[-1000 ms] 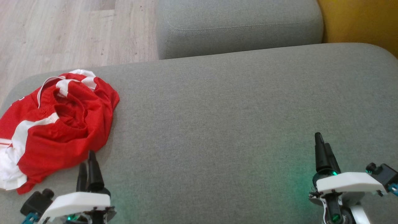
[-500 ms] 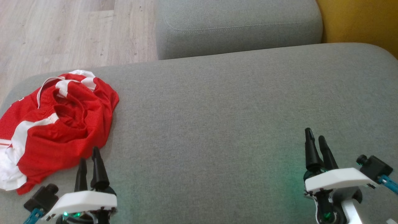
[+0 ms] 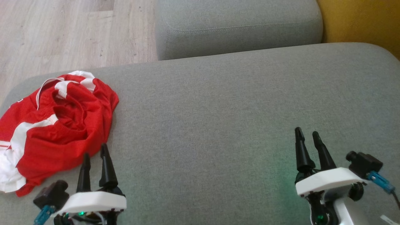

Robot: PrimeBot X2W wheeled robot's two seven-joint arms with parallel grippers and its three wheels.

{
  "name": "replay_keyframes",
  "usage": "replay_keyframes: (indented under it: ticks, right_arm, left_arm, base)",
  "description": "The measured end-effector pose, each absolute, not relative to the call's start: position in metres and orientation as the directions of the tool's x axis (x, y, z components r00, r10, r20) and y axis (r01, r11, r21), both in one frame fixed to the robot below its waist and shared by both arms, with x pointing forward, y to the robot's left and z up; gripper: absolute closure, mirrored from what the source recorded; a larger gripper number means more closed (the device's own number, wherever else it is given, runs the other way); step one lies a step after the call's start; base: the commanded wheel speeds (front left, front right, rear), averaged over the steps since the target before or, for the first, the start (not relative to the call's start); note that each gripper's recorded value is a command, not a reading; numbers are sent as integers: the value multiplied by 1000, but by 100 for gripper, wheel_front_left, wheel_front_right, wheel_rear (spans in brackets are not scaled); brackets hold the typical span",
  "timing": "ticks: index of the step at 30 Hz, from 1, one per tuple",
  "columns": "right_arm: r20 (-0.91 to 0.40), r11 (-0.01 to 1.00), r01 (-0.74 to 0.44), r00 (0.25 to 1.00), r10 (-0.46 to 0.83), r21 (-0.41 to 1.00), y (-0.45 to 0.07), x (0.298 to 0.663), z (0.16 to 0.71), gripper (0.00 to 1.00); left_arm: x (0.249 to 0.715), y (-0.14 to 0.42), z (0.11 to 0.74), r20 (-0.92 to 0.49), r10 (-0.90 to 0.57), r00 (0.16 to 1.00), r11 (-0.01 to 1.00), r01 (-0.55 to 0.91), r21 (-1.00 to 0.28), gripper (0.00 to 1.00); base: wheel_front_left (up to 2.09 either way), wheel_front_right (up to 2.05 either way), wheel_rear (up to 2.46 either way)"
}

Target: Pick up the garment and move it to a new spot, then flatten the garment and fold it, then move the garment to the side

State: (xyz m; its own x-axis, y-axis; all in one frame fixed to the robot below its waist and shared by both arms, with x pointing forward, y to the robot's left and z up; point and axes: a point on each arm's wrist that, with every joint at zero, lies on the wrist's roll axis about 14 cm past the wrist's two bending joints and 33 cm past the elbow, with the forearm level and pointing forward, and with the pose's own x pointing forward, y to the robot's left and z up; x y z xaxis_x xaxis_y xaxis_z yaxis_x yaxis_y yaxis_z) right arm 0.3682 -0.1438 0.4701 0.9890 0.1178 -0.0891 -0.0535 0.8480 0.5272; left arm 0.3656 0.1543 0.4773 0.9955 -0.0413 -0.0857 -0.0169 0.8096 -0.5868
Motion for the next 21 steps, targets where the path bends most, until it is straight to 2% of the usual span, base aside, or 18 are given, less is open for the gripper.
replay_keyframes:
  ticks: [21]
  right_arm:
    - [-34, 941, -188, 978, 206, 282, -120, 368, 481, 0]
  left_arm:
    - [369, 140, 492, -8, -74, 997, 920, 65, -387, 0]
  base:
    - [0, 0, 0]
